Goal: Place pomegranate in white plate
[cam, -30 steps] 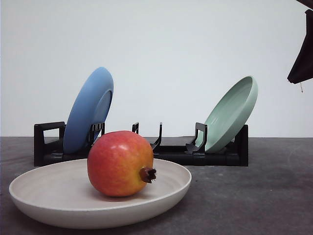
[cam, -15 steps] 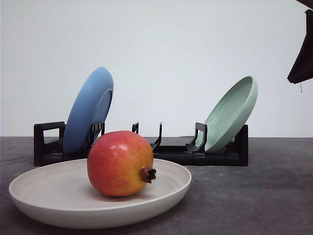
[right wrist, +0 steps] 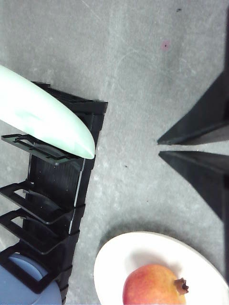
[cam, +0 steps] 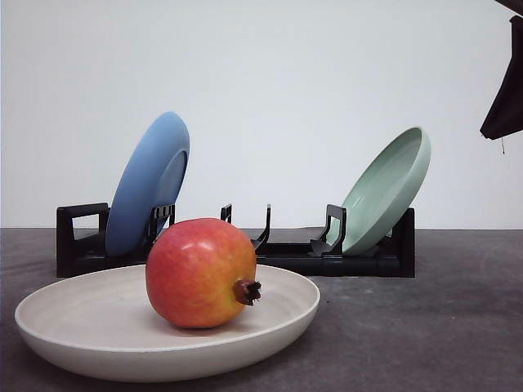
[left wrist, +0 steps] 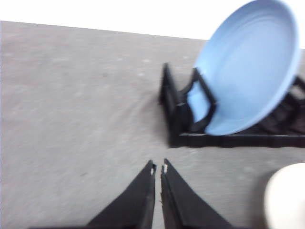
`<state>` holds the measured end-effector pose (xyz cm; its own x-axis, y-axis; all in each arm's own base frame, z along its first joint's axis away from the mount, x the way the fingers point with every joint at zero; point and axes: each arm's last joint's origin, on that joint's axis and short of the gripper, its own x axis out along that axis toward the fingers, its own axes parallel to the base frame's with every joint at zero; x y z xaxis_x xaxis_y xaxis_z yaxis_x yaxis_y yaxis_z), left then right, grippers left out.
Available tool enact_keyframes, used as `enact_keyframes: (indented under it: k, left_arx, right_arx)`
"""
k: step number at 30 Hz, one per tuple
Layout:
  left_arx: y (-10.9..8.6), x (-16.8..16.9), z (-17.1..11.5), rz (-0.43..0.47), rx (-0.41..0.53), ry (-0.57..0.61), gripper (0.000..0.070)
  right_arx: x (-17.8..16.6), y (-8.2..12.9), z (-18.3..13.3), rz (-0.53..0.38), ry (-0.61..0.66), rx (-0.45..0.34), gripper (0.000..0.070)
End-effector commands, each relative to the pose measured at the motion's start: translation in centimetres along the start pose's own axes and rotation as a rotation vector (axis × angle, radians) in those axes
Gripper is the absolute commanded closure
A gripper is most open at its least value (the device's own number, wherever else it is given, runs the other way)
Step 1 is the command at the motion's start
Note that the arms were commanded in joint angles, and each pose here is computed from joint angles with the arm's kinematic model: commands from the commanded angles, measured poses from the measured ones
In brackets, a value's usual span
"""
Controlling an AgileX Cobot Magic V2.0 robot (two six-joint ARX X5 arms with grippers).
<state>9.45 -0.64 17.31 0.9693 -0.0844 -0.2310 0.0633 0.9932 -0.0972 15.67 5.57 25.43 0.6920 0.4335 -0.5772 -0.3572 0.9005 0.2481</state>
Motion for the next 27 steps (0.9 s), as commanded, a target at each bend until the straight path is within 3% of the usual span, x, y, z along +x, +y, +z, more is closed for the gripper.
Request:
enact_keyframes:
  k: [1,9,15,27]
  left_arx:
    - [0.1,0.0,-0.2,0.021,0.012,-0.021,0.0700]
    - [0.4,0.3,-1.9,0.055,0.010,-0.046,0.0700]
    - [0.4,0.6,-2.2,0.037,-0.092,-0.065,0.0700]
    - [0.4,0.6,-2.3,0.039,-0.092,-0.062,0.0700]
  right_arx:
    - [0.0,0.1,0.1,0.004,-0.007,-0.012,0.0682]
    - [0.0,0.1,0.1,0.004,-0.007,-0.012,0.0682]
    - [0.0,0.1,0.1,0.005,-0.007,-0.012,0.0682]
    - [0.0,0.1,0.1,0.005,-0.007,-0.012,0.0682]
